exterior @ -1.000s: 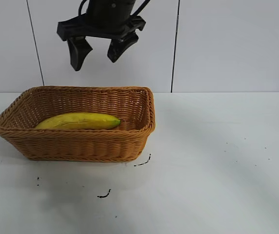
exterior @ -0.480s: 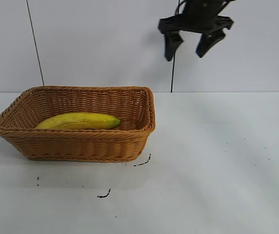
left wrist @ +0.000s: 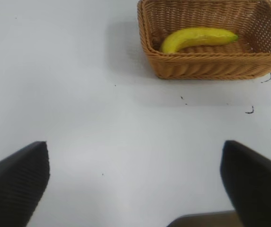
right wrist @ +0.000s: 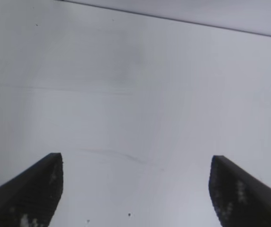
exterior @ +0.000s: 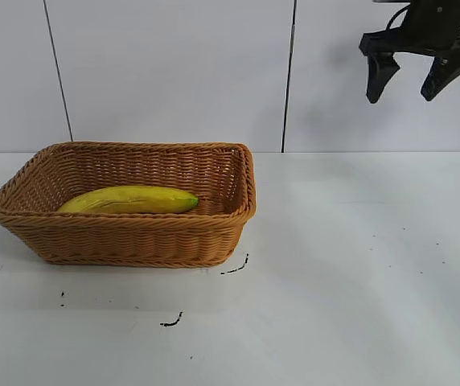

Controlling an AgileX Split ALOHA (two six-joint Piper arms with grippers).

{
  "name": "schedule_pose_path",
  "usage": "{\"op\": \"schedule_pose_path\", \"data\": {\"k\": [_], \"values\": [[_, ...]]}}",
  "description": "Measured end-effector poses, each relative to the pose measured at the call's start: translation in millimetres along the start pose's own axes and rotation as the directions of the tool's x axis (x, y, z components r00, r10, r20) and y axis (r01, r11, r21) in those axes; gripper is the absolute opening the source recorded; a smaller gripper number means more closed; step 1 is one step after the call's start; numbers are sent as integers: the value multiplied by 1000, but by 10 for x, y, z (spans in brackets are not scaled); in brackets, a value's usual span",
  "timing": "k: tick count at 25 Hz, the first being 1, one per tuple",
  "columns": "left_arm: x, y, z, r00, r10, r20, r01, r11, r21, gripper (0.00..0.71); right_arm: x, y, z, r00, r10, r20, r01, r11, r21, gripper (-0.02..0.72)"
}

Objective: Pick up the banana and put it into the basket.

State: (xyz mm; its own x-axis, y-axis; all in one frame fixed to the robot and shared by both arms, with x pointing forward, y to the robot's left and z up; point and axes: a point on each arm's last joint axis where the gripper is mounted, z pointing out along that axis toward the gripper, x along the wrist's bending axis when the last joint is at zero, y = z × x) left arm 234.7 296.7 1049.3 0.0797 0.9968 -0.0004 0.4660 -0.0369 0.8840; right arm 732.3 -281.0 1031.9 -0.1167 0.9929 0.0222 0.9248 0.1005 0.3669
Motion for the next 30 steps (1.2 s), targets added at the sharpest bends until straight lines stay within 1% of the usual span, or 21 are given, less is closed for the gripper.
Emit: {"op": "schedule_pose_path", "data": {"k": [2,4,9,10,17,22,25,26,28,30], "values": [[0,0,0,1000,0,0,0,1000,0,695,8,-28,-115,1000,1,1,-1,1000,-7,603],[0,0,0,1000,0,0,0,1000,0,695,32,-130,-405,1000,0,2,0,1000,-21,603],[0,0,0,1000,0,0,0,1000,0,695,85,-486,-885,1000,-1,1,1,1000,-14,603],[0,0,0,1000,0,0,0,1000,0,695,100,-583,-1019,1000,-2,2,2,1000,-21,603],[0,0,0,1000,0,0,0,1000,0,695,191,-1351,-1601,1000,-4,2,4,1000,-28,603],[0,0,0,1000,0,0,0,1000,0,695,257,-2014,-1858,1000,-4,2,4,999,-38,603],[0,0,0,1000,0,0,0,1000,0,695,293,-2447,-1910,1000,-4,2,4,999,-37,603],[0,0,0,1000,0,0,0,1000,0,695,293,-2447,-1910,1000,-4,2,4,999,-37,603],[0,0,0,1000,0,0,0,1000,0,695,314,-2704,-1942,1000,-4,6,5,997,-74,603],[0,0,0,1000,0,0,0,1000,0,695,341,-3051,-1971,1000,-5,16,8,984,-180,603]]}}
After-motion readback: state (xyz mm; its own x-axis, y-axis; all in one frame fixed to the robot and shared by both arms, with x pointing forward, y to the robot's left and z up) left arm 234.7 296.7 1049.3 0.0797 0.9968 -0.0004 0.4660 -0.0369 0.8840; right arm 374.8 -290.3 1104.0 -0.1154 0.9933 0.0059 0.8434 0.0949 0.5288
